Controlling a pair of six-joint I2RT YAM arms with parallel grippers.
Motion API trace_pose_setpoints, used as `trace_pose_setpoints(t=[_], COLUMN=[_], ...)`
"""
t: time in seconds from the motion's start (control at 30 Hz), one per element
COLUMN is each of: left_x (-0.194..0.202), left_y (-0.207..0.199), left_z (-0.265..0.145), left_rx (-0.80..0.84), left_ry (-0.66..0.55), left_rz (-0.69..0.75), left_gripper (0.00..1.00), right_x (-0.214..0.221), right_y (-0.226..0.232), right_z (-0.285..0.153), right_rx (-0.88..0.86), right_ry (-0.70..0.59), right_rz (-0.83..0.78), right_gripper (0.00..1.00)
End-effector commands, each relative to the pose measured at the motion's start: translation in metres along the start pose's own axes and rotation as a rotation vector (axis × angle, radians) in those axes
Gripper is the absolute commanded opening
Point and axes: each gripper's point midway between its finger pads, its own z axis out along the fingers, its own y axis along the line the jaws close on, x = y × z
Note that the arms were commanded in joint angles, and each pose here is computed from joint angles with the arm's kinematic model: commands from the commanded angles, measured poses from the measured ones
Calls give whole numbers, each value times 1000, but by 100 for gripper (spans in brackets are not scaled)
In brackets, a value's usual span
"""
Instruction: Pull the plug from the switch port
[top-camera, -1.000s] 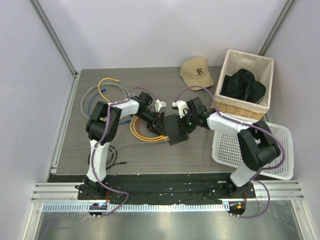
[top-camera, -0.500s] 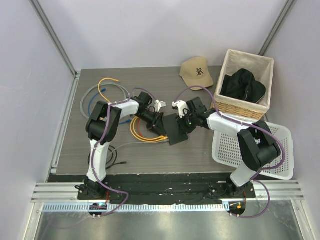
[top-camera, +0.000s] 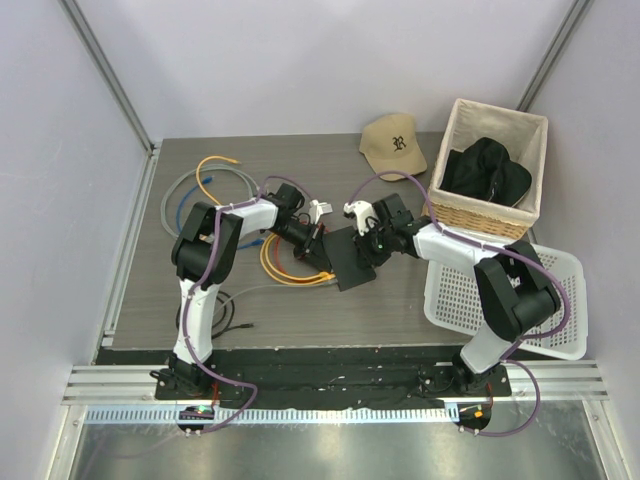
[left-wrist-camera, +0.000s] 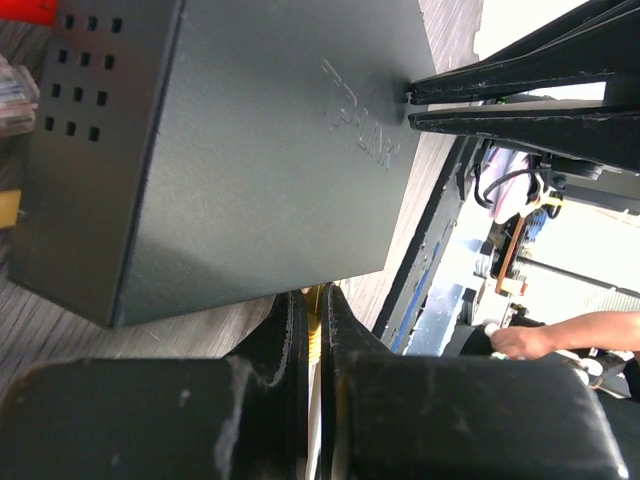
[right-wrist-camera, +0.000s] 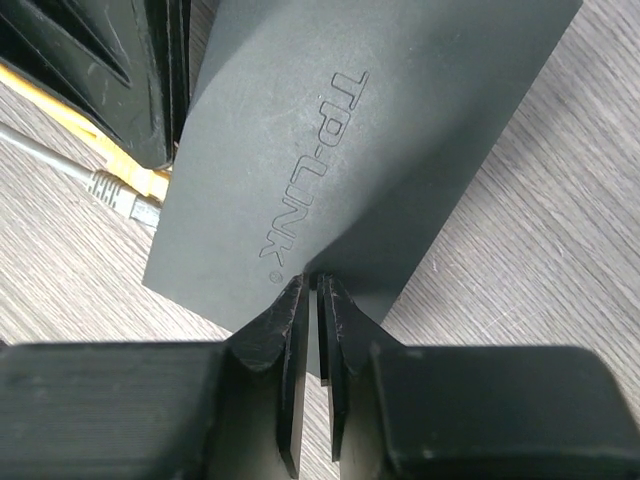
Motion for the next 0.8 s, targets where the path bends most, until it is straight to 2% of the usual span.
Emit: trace_pose_setpoints(t=[0.0, 0.1, 0.17, 0.33, 0.47, 0.77], left_x=[-1, 1, 1, 2, 4, -5], left_y=[24, 27, 28, 28, 26, 16], left_z=[5, 7, 8, 8, 9, 11], left_rx=[-59, -57, -55, -52, -20, 130], left_ry=[-2, 9, 10, 14, 24, 32], left_rz=[22, 15, 15, 14, 27, 46], left_gripper=[0, 0, 0, 0, 0, 0], right_x=[-26, -60, -65, -25, 19, 35], right_y=[7, 9, 11, 6, 14, 20], right_z=[-3, -8, -5, 20, 31, 41], right_rx=[-34, -52, -67, -17, -31, -28], right_ry=[-27, -92, -95, 24, 121, 184], right_rz=[38, 36, 38, 8, 72, 22], right_gripper=[16, 15, 15, 15, 15, 15])
